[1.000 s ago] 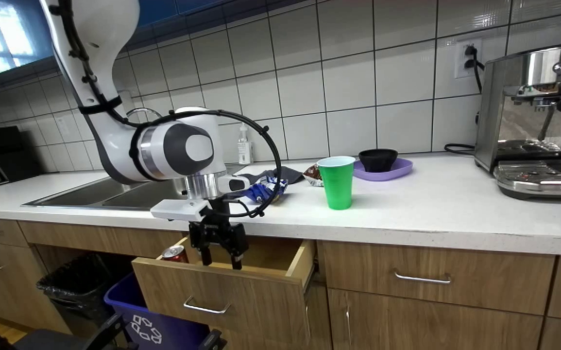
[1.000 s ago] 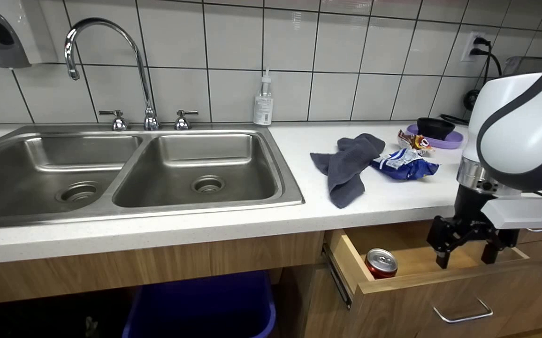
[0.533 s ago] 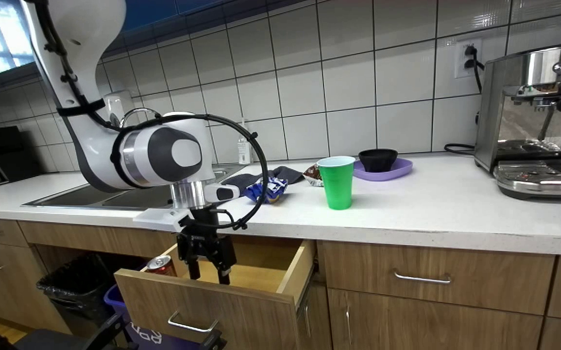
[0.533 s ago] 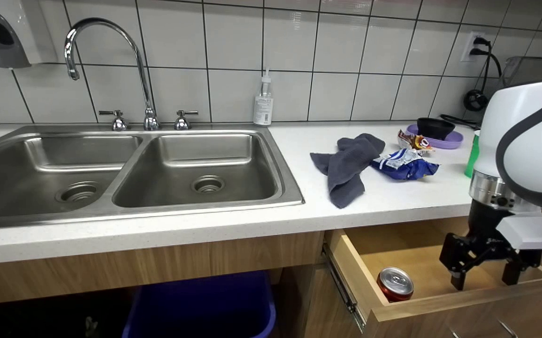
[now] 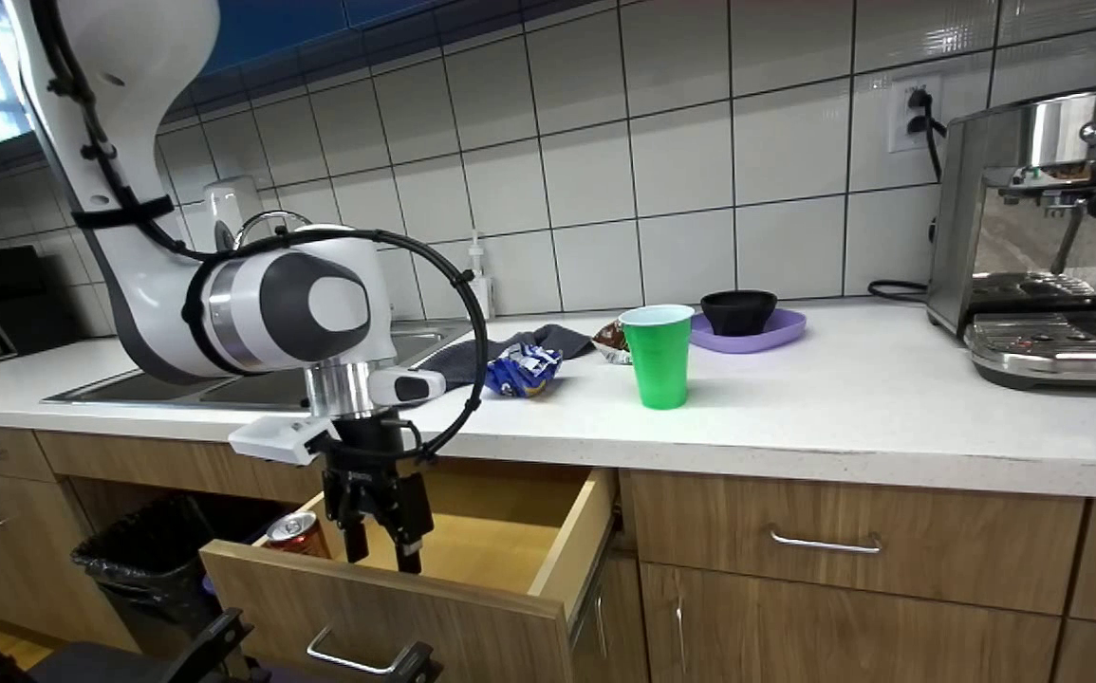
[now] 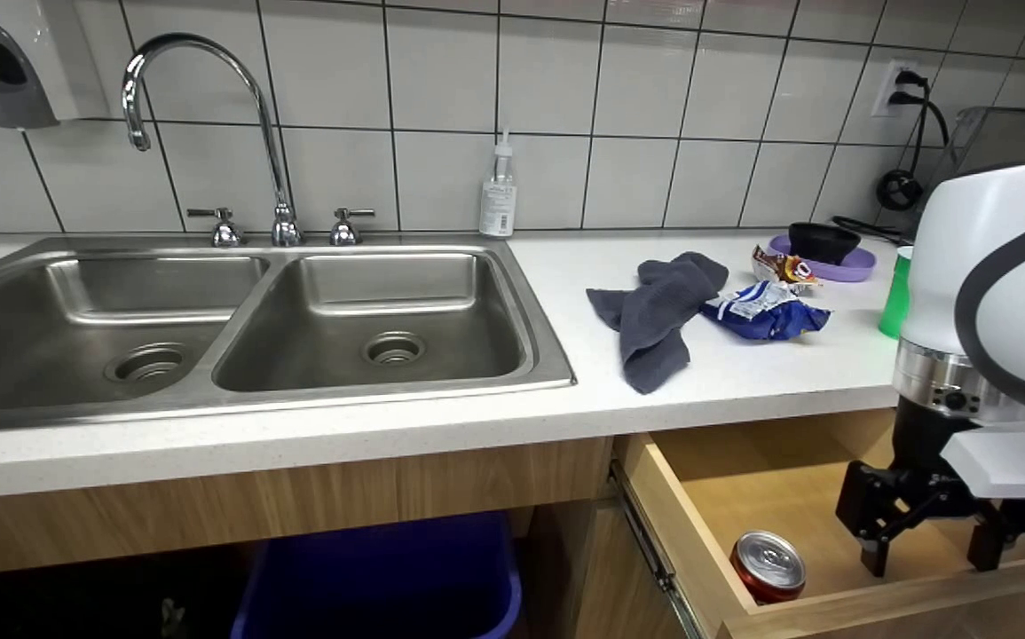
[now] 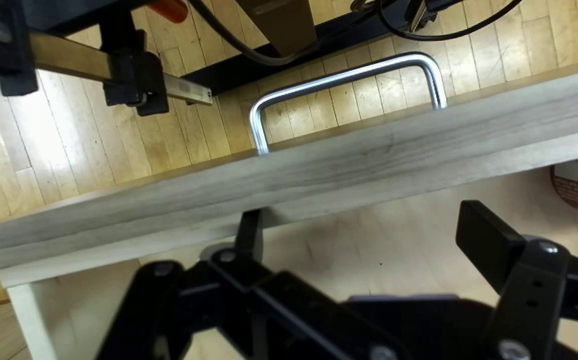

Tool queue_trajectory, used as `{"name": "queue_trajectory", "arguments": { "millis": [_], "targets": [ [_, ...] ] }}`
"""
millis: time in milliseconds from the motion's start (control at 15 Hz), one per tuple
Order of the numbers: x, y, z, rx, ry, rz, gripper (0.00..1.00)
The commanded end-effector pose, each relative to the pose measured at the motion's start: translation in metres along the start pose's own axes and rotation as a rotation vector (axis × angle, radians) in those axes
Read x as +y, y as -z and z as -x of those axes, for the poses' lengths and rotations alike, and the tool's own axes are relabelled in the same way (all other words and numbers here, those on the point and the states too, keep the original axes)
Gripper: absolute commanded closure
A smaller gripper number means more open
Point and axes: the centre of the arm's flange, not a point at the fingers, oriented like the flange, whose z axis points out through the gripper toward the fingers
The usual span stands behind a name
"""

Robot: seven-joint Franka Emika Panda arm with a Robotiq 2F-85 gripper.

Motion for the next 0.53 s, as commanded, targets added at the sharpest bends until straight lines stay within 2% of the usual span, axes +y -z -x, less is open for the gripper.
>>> {"name": "queue_trajectory", "arguments": {
  "millis": [0, 467],
  "targets": [
    [-0.007, 0.026, 0.013, 0.002, -0.056, 0.016, 0.0],
    [-0.009, 0.081, 0.008, 0.024, -0.134, 0.013, 0.0]
  ]
}}
